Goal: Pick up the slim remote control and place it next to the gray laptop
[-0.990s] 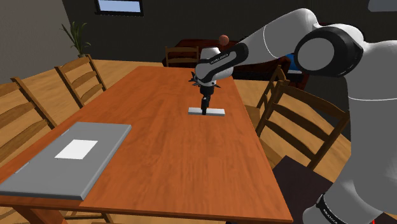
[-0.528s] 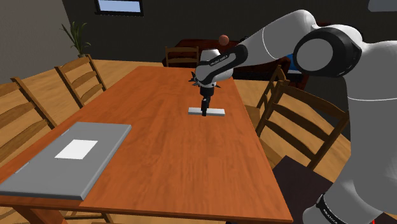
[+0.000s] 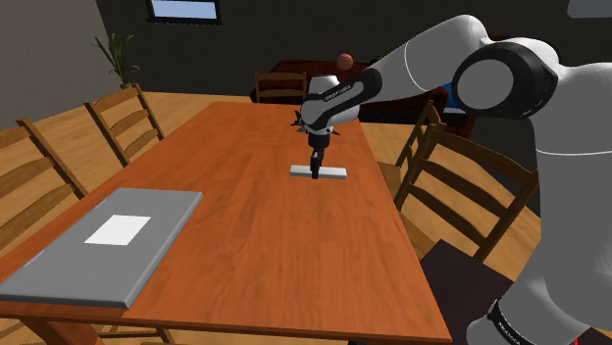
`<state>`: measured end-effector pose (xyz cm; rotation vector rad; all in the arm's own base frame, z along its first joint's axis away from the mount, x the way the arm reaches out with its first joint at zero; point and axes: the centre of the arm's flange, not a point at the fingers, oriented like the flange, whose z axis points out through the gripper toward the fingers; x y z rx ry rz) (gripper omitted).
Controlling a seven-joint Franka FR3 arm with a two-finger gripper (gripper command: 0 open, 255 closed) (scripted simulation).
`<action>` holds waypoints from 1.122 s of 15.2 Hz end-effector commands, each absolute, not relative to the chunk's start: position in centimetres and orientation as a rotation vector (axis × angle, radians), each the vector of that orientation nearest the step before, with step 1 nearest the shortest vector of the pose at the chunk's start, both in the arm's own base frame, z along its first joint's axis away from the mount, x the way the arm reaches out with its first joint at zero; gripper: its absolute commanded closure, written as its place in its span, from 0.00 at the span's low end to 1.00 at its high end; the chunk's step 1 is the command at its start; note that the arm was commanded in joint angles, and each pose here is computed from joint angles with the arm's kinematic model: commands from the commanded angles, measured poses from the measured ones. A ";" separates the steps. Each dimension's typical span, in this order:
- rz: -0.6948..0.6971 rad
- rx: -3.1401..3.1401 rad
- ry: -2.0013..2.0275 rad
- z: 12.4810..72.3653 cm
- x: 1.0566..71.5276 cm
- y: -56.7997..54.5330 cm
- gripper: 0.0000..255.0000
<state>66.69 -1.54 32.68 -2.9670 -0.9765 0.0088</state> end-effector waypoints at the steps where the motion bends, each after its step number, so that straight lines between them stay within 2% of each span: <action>1: 0.012 -2.967 -0.975 32.6 66.7 -1.6 1.00; 17: 0.012 -2.967 -0.975 40.0 66.7 -1.6 1.00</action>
